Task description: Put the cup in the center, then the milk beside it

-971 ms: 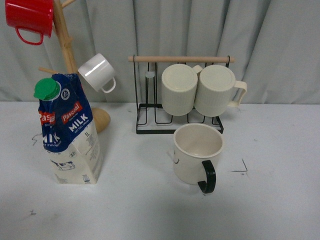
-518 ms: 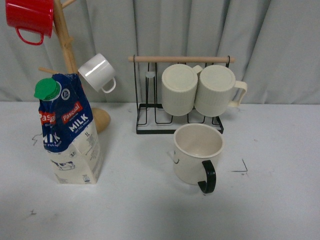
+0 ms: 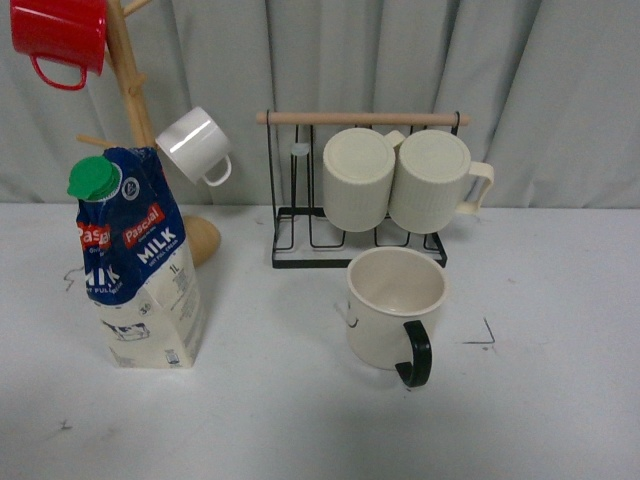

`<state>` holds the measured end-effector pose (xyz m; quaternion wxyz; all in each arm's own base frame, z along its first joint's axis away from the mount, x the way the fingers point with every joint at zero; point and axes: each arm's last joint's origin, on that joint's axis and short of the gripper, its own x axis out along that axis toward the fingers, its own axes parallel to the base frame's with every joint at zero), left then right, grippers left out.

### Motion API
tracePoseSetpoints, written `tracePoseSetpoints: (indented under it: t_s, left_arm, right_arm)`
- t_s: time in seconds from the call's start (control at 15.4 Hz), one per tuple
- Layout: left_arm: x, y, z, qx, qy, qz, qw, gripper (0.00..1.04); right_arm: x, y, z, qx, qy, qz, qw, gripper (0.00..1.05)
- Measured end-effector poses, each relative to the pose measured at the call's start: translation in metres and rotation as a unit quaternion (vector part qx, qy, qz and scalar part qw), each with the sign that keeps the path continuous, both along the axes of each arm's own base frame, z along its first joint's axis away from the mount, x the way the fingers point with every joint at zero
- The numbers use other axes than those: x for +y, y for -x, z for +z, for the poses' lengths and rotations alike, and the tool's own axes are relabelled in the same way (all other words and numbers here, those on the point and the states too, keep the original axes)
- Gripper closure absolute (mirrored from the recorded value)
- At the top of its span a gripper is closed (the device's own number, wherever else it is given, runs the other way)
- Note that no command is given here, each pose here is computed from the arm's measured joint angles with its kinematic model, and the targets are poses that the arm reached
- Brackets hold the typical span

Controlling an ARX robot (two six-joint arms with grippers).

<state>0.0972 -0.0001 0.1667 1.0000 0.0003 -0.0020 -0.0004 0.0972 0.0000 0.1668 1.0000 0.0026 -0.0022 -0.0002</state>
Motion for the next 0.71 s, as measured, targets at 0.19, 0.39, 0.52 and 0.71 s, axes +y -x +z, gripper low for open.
tracePoseSetpoints:
  t_s: [0.19,0.39,0.52,0.71]
  left_arm:
    - [-0.001,0.001,-0.002,0.075,0.012,0.02,0.997,0.07]
    - [-0.009,-0.026,0.03,0.21,0.032,0.064,0.975,0.07]
    - [-0.012,-0.057,0.048,0.178,0.047,0.051,0.982,0.07]
    - [-0.011,-0.128,0.068,0.166,0.059,0.018,0.984,0.07]
  right_arm:
    - [0.0,0.0,0.0,0.0,0.0,0.0,1.0,0.25]
    - [0.0,0.0,0.0,0.0,0.0,0.0,1.0,0.08]
    - [0.0,0.0,0.0,0.0,0.0,0.0,1.0,0.06]
    - [0.0,0.0,0.0,0.0,0.0,0.0,1.0,0.06]
